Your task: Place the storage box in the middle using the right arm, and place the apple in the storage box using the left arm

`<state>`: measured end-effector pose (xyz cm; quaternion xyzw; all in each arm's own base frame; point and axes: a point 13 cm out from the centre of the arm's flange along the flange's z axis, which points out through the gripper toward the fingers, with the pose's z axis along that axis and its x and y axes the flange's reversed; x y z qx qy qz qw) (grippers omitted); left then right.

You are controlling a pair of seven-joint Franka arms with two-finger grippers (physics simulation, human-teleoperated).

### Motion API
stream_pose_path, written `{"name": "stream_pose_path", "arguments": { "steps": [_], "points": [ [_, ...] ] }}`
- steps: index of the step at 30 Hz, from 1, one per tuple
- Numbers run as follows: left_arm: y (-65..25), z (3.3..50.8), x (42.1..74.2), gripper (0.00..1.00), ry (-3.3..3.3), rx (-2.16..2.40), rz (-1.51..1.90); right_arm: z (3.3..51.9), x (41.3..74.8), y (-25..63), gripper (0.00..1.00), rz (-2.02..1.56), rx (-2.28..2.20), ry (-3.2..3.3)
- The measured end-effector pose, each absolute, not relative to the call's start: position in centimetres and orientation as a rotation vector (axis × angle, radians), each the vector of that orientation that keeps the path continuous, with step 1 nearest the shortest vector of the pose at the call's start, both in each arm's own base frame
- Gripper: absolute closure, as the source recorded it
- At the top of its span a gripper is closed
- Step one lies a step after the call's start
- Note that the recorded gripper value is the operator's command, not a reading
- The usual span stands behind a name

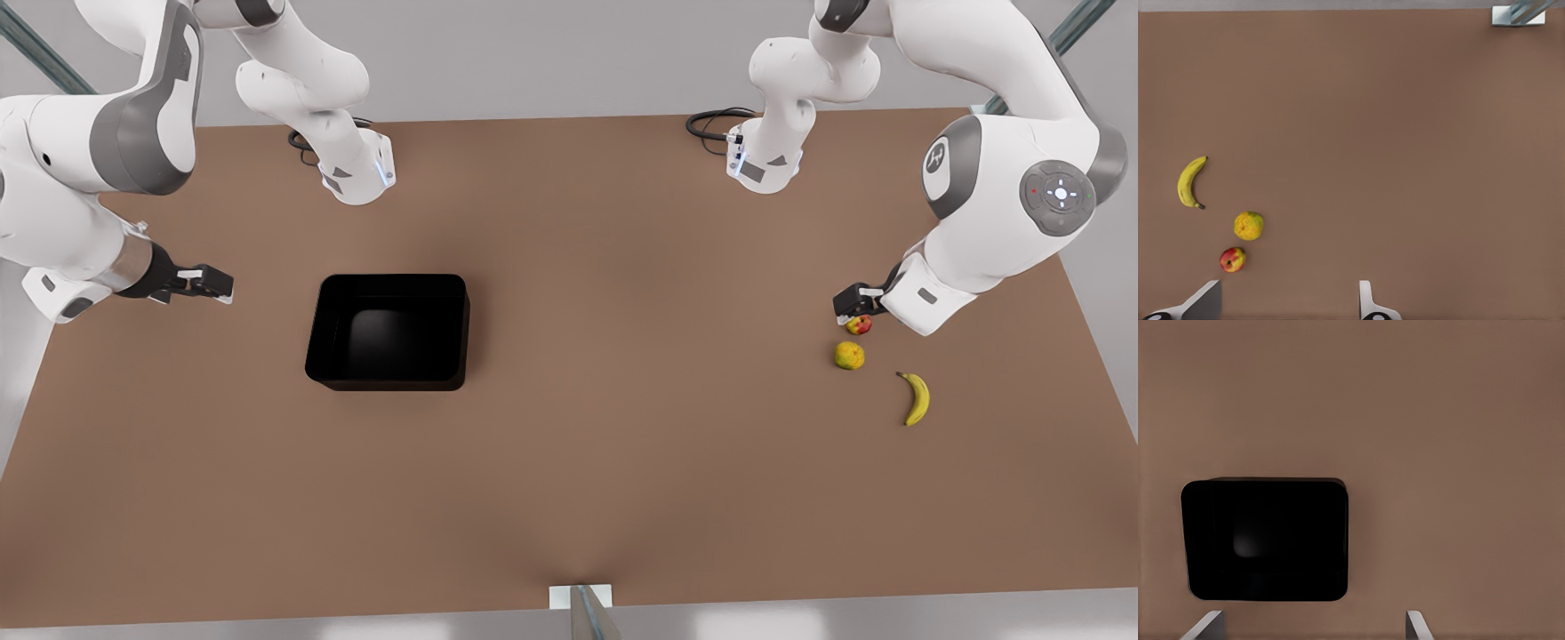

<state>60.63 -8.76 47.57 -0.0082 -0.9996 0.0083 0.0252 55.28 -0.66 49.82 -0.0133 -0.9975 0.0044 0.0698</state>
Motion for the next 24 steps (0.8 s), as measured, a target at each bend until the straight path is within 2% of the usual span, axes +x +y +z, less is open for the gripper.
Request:
{"name": "stream_pose_path", "arguments": {
  "steps": [3,5,10,15,17,24],
  "points": [
    [-8.9,47.6,60.6,0.00,-3.090,-0.015,0.027,48.8,55.3,-0.7,0.00,0.018,-0.044,-2.976],
    [-8.9,47.6,60.6,0.00,-3.089,-0.008,0.027,44.6,54.4,-0.9,0.00,0.031,-0.047,-2.881],
    [-8.9,47.3,60.3,0.00,-3.075,0.007,0.024,32.7,45.9,-1.0,0.00,0.019,-0.049,-2.761],
    [-8.8,47.2,60.0,0.00,-3.064,0.021,0.021,20.2,41.0,-1.2,0.00,0.008,-0.073,-2.801],
    [-8.9,47.2,60.0,0.00,-3.062,0.024,0.021,17.1,41.1,-1.1,0.00,0.007,-0.088,-2.851],
    [-9.0,47.1,59.8,0.00,-3.056,0.034,0.021,11.4,40.7,-0.8,0.00,0.015,-0.119,-2.920]
  ]
}}
